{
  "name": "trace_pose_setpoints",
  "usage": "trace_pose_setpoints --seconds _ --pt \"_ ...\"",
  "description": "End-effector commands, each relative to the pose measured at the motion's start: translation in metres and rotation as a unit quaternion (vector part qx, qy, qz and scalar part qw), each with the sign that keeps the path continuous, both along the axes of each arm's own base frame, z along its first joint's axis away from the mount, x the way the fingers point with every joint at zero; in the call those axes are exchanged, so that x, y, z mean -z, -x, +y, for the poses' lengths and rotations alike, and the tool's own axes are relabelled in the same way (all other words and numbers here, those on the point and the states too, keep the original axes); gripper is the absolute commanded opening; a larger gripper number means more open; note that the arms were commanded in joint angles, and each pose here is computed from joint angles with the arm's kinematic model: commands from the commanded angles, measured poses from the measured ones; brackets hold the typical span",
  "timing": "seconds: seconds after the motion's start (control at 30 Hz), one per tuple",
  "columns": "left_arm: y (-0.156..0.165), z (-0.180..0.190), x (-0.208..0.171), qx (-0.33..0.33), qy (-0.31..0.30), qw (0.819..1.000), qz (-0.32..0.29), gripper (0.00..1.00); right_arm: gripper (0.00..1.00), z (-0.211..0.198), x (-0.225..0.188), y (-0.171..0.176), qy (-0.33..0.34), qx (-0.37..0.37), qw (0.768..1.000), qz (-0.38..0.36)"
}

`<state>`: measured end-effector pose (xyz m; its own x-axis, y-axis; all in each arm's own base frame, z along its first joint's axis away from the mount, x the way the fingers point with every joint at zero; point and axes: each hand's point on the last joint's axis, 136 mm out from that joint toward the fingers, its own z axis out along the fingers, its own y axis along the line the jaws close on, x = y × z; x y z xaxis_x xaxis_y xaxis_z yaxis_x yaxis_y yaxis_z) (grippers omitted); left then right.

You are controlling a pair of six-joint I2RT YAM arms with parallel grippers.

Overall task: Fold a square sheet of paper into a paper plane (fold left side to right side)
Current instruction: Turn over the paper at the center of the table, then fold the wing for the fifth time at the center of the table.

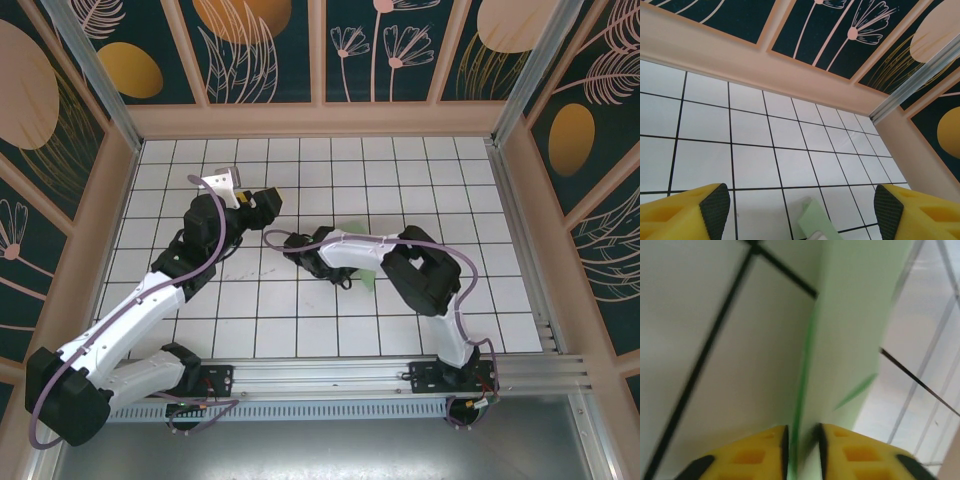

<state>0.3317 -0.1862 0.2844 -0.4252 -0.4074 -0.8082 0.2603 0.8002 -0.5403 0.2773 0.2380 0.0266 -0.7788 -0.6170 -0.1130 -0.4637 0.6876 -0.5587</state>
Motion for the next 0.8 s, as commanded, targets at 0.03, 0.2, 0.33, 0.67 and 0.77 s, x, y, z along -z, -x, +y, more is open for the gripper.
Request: trace_pose_setpoints --seconds 0.03,0.2,0.33,0.67,0.77 --pt "0.001 -0.001 0.009 -0.001 0.002 1.000 0.020 0.79 0.39 0.029 0.006 0.016 -0.105 -0.004 0.992 0.063" --pt "-0.001 -0.004 0.026 -0.004 0.016 0.998 0.052 0.81 0.53 0.042 -0.023 0.019 -0.227 0.008 0.971 0.072" --pt "-0.004 -0.016 0.048 0.014 0.027 0.996 0.086 0.81 0.56 0.026 -0.061 0.011 -0.331 0.040 0.942 0.046" --pt "-0.006 -0.105 0.133 0.179 0.084 0.956 0.215 0.74 0.67 -0.038 -0.140 -0.026 -0.562 0.090 0.818 -0.078" --pt "-0.009 -0.122 0.149 0.203 0.102 0.945 0.234 0.75 0.70 -0.050 -0.145 -0.027 -0.605 0.100 0.785 -0.091"
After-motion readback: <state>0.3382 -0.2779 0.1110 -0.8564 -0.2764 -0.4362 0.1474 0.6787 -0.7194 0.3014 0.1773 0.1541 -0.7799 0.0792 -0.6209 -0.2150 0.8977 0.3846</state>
